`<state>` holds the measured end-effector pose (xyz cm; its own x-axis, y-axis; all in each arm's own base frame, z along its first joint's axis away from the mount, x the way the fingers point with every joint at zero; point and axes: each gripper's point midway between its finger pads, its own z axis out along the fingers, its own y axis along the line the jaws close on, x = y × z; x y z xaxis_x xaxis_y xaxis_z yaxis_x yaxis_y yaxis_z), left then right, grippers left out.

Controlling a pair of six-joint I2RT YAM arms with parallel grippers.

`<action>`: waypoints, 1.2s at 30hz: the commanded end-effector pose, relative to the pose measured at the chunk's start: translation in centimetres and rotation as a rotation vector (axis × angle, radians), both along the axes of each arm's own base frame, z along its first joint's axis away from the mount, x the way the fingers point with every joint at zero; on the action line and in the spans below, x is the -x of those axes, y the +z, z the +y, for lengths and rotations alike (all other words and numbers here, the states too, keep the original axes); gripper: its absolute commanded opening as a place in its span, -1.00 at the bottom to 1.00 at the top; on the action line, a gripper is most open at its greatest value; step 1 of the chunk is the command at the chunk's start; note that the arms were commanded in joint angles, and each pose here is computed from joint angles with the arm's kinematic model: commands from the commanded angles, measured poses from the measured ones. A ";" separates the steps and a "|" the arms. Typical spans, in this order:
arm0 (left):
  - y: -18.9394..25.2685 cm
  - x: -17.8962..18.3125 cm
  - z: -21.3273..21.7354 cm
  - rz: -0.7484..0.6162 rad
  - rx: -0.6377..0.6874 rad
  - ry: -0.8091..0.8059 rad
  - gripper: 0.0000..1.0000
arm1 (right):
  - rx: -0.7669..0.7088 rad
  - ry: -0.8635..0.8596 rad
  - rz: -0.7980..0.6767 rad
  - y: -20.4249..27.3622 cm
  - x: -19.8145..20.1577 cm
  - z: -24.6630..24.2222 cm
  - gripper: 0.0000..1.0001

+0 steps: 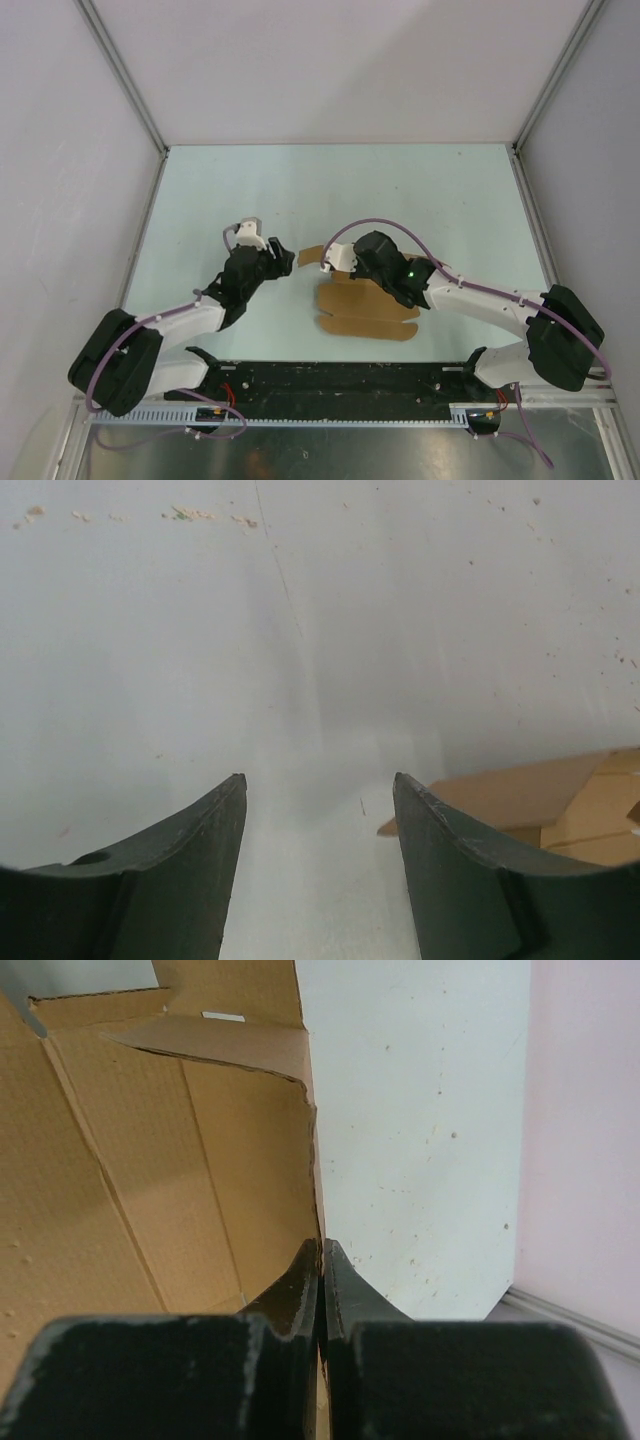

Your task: Fold the paper box

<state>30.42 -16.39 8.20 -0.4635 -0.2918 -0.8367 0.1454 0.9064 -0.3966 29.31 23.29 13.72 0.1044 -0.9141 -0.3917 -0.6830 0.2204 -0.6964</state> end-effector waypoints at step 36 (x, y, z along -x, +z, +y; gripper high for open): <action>1.4 5.2 -10.9 -0.093 0.050 -0.601 -0.57 | -0.138 -0.019 0.107 -1.2 0.6 1.0 -0.94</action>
